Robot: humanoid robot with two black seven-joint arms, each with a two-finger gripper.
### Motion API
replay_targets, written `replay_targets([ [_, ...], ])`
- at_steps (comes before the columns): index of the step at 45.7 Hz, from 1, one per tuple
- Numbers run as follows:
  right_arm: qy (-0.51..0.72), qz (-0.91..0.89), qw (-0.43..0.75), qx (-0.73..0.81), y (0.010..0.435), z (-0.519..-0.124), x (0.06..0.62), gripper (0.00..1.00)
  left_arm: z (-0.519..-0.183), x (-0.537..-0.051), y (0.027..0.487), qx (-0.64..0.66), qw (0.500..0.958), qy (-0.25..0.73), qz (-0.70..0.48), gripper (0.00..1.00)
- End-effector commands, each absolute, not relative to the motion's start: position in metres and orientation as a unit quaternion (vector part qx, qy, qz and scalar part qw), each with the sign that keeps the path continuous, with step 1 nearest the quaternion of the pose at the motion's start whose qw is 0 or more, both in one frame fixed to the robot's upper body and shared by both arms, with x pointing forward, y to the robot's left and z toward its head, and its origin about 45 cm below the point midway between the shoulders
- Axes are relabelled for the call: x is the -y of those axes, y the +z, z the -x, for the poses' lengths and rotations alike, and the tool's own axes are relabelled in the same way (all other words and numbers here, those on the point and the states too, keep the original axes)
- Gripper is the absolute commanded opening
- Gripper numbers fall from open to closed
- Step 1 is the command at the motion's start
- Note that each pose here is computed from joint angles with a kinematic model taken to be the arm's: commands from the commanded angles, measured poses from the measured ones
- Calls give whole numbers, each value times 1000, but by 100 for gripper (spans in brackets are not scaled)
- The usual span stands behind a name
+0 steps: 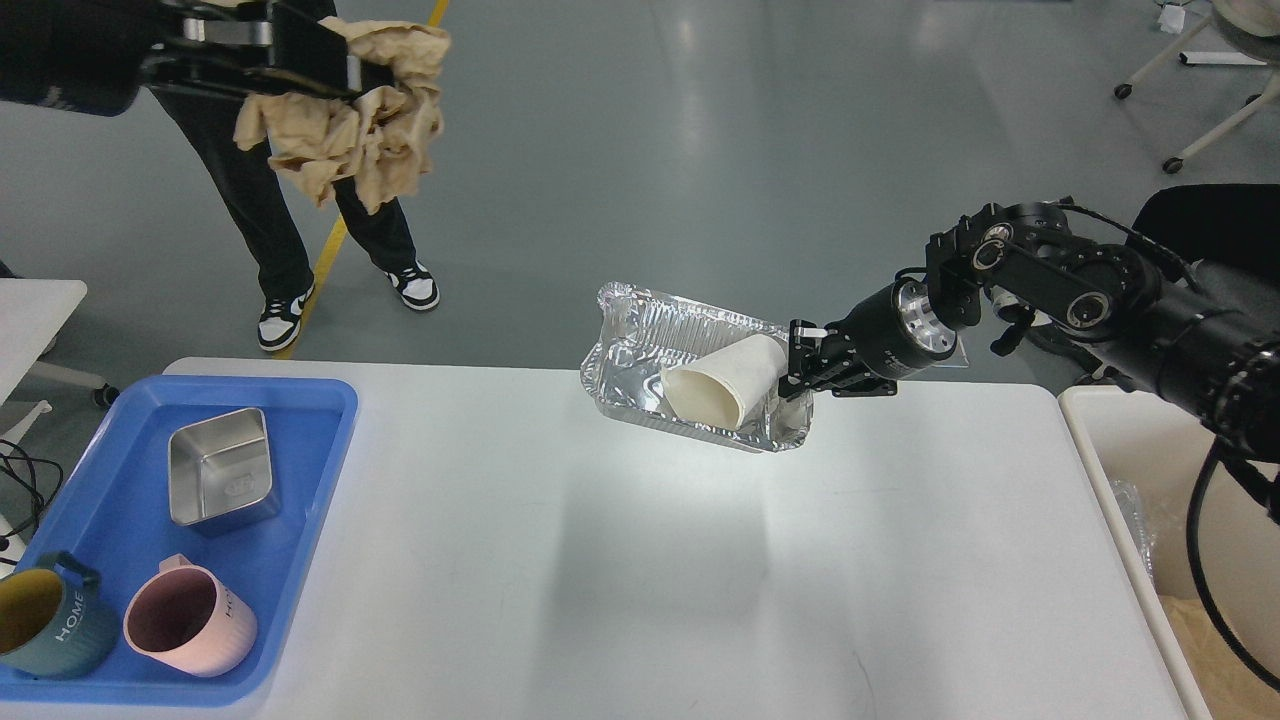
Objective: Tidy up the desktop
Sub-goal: 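Lift the crumpled paper with the left gripper over the foil tray, then release the paper into the foil tray and raise the left gripper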
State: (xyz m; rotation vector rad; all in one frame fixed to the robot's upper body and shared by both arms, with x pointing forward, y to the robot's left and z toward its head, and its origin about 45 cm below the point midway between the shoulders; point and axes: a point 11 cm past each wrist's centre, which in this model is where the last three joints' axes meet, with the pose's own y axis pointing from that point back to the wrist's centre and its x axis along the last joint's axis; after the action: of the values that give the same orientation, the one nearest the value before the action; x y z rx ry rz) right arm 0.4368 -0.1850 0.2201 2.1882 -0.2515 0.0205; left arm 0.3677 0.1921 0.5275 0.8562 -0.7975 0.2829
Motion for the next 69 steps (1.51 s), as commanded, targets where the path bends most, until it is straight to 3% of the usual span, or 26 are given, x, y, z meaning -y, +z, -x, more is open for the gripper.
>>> replay_targets([
  [1, 8, -886, 452, 102, 220, -437, 185, 0, -403, -154, 521, 358, 823, 125, -424, 0],
  [11, 8, -886, 452, 102, 220, -436, 186, 0, -446, -95, 429, 293, 822, 90, -480, 0],
  [16, 8, -887, 451, 100, 221, -436, 186, 0, -453, -82, 367, 255, 823, 72, -503, 0],
  [23, 9, -888, 450, 98, 221, -435, 185, 0, -456, -58, 320, 240, 829, 84, -499, 0],
  [35, 9, -888, 449, 96, 221, -434, 183, 0, -456, -38, 290, 226, 836, 119, -485, 0],
  [45, 8, -888, 450, 98, 220, -434, 184, 0, -457, -37, 283, 234, 833, 131, -485, 7],
  [51, 8, -888, 450, 98, 220, -435, 184, 0, -457, -37, 283, 234, 833, 132, -483, 22],
  [55, 8, -888, 450, 98, 219, -434, 184, 0, -458, -37, 284, 233, 835, 133, -481, 53],
  [63, 8, -888, 450, 99, 219, -435, 184, 0, -458, -35, 288, 229, 840, 137, -472, 79],
  [69, 8, -888, 450, 98, 219, -434, 183, 0, -458, -34, 289, 222, 845, 142, -464, 91],
])
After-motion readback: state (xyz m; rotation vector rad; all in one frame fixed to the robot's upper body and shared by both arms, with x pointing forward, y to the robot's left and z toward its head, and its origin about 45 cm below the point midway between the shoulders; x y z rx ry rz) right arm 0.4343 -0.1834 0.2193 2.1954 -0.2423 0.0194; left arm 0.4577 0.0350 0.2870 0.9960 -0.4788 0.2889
